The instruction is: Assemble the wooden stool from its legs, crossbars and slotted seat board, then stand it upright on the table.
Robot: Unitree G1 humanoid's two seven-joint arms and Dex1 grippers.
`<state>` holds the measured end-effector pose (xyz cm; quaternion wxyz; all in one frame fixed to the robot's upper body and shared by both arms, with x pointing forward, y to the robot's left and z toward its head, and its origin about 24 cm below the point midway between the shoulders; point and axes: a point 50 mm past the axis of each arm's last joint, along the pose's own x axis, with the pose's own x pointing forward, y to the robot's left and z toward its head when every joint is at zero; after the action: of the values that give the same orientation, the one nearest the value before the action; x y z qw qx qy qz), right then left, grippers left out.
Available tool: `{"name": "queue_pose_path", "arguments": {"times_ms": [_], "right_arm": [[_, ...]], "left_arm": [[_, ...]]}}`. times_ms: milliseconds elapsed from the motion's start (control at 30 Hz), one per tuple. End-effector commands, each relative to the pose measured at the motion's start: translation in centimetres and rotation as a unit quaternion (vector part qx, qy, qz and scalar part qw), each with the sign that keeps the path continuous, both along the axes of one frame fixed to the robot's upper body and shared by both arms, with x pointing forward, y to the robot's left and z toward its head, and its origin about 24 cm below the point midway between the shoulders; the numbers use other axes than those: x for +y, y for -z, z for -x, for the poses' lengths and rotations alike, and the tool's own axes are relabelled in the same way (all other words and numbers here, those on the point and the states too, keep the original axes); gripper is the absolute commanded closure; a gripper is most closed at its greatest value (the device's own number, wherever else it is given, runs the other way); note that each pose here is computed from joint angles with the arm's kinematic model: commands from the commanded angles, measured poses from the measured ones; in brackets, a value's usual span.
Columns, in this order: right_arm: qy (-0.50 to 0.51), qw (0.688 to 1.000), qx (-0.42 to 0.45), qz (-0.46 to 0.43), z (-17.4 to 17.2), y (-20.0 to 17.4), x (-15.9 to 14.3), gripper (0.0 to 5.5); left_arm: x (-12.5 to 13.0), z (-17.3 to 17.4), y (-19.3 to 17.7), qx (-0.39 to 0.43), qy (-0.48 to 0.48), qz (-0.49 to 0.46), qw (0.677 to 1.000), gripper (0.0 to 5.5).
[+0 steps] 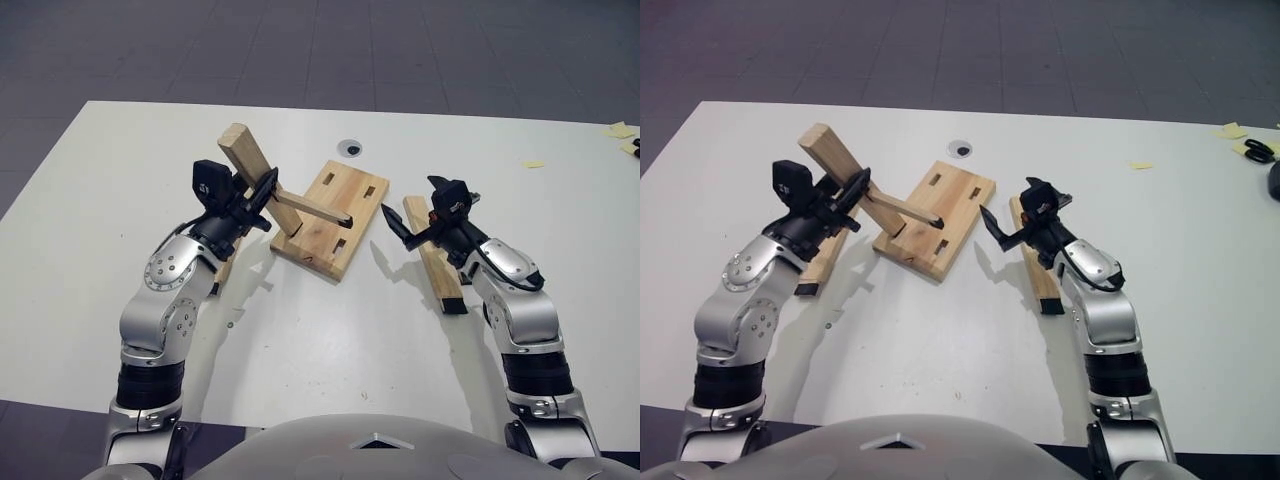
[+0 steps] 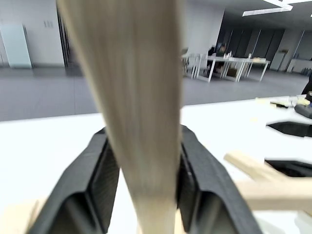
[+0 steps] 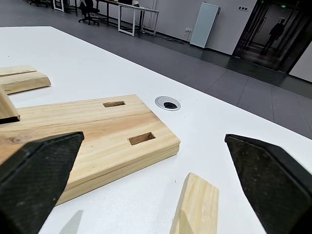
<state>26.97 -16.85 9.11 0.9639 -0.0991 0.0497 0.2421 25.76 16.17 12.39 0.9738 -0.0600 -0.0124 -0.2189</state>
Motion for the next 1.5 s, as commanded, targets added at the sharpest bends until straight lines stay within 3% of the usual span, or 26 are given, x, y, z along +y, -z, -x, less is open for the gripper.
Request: {"name": "queue_pose_path", "arguments": {"times_ms": [33, 333, 600, 833, 967, 1133, 1200, 1500], "right_arm": [[-0.007, 1.0, 0.002, -0.005, 0.0, 0.0, 0.2, 0.1], [-0.007, 1.0, 0.003, -0.005, -0.1, 0.1, 0.2, 0.1], [-0.007, 1.0, 0.005, -0.002, -0.3, 0.2, 0.2, 0.1], [-0.006, 1.0, -0.006, -0.004, -0.8, -0.3, 0.3, 0.1], [-0.006, 0.999, -0.01, -0.03, -1.2, -0.9, 0.7, 0.1], [-0.015, 0.999, 0.013, -0.025, -0.5, 0.2, 1.1, 0.1], [-0.013, 0.999, 0.019, -0.023, -0.2, 0.5, 1.0, 0.1], [-0.009, 0.999, 0.021, -0.029, -0.1, 0.7, 1.3, 0.1]], "left_arm": [[-0.1, -0.3, -1.2, -0.007, -0.01, 0.028, 1.0, 2.96], [-0.8, -0.8, -4.3, -0.043, 0.006, 0.068, 0.997, 1.56], [0.4, -1.8, -14.4, -0.19, -0.009, 0.079, 0.978, 0.22], [0.7, -2.9, -19.2, -0.234, 0.024, 0.073, 0.969, 0.13], [0.6, -5.2, -16.7, -0.182, 0.035, 0.054, 0.981, 0.13], [-1.2, -5.5, -5.0, 0.016, 0.082, -0.008, 0.996, 0.13], [-1.4, -4.6, -2.9, 0.05, 0.093, -0.013, 0.994, 0.13], [-2.4, -4.8, -4.8, 0.009, 0.089, 0.034, 0.995, 0.13]]}}
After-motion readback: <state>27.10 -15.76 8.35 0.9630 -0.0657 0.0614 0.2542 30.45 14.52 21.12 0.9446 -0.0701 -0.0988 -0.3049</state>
